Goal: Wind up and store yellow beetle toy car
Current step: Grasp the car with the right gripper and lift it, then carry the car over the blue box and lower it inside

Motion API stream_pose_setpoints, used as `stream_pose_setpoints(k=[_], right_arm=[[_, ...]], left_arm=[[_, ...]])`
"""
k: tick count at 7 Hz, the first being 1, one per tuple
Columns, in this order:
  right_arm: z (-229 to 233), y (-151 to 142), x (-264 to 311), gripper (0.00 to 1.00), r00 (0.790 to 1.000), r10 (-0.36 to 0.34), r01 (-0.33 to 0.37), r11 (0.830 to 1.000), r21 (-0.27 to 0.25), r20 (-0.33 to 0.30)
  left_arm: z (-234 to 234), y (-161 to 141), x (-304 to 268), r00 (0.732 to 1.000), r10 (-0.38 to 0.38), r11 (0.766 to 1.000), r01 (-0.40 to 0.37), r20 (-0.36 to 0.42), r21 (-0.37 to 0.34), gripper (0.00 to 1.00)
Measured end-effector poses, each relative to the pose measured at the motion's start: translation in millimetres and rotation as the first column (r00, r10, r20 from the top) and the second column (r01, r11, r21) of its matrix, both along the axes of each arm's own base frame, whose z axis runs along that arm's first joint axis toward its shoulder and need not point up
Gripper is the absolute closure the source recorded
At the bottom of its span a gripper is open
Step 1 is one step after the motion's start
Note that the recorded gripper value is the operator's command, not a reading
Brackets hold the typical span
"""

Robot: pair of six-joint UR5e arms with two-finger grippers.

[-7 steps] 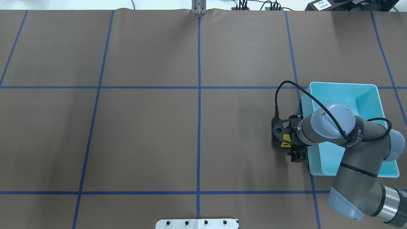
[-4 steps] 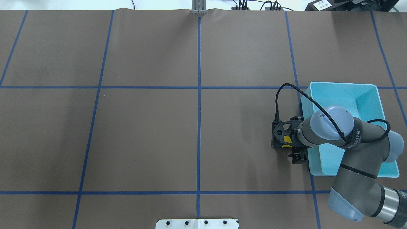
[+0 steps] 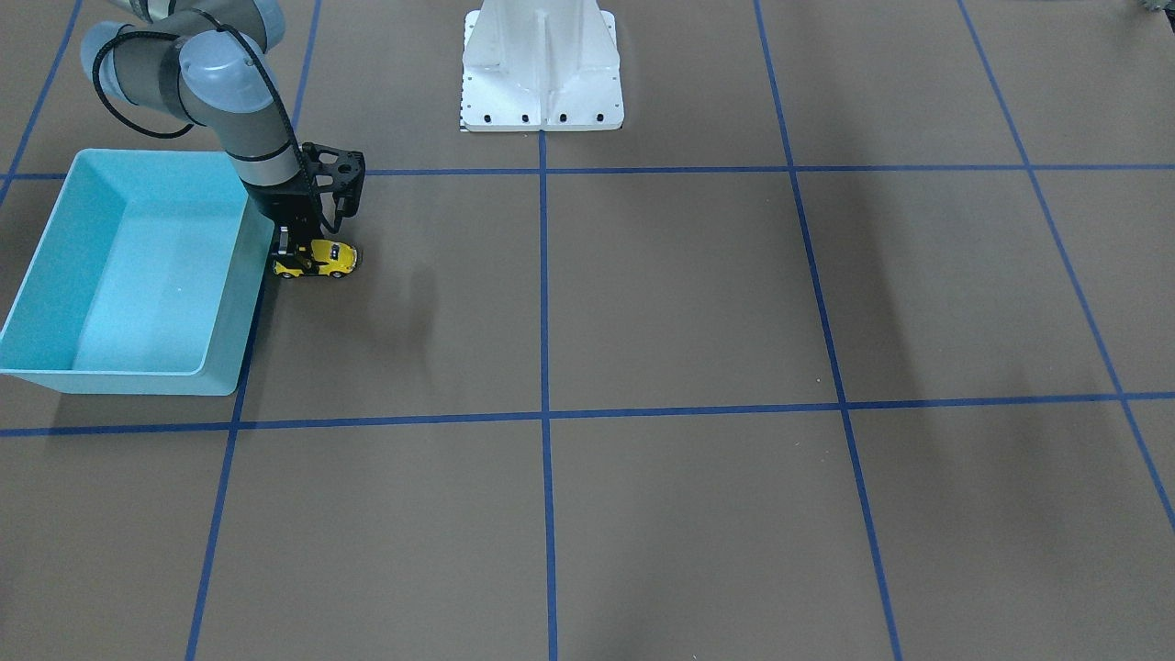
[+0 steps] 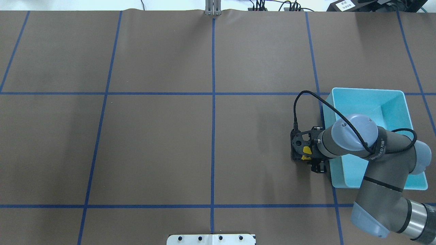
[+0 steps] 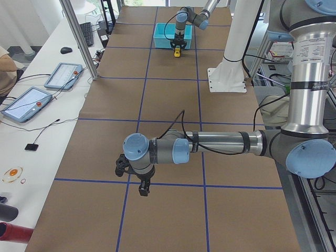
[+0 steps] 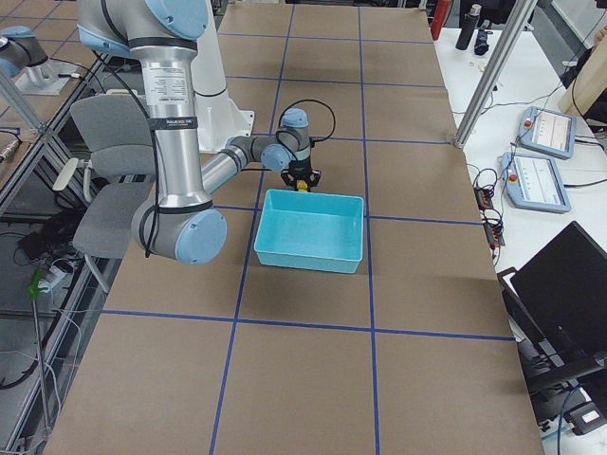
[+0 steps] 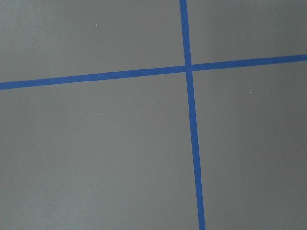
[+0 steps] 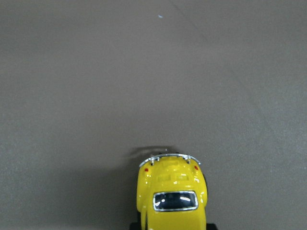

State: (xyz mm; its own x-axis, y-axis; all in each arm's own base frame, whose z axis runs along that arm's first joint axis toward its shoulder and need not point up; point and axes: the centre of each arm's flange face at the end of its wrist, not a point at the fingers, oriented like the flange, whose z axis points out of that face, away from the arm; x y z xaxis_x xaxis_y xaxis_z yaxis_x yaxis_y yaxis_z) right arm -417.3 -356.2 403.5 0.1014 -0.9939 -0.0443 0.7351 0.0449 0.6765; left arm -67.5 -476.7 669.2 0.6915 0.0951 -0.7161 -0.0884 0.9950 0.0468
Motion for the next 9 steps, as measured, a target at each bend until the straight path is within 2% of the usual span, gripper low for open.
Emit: stream_pose_setpoints(k=[3, 4, 6, 7, 9], right_arm=[[-52, -8, 34, 1.00, 0.997, 0.023, -0.025, 0.999, 0.021, 0.070], [-67, -18, 60, 1.00, 0.997, 0.004, -0.005, 1.000, 0.020, 0.074], [-79, -41, 128, 1.00, 0.993, -0.106, 0.101, 0.990, 0.094, 0.045], [-65, -45, 157, 1.00, 0.988, -0.153, 0.150, 0.981, 0.119, 0.018], [5, -32, 202, 1.00, 0.977, -0.212, 0.215, 0.966, 0.147, -0.036]], left_arm=[[1, 1, 0, 1.000, 0.000, 1.000, 0.000, 0.000, -0.001, 0.00], [1, 1, 0, 1.000, 0.001, 1.000, -0.001, 0.000, -0.001, 0.00], [1, 1, 0, 1.000, 0.001, 1.000, -0.001, 0.000, -0.001, 0.00], [1, 1, 0, 1.000, 0.001, 1.000, -0.001, -0.001, -0.001, 0.00], [0, 1, 0, 1.000, 0.001, 1.000, -0.001, -0.001, 0.000, 0.00]])
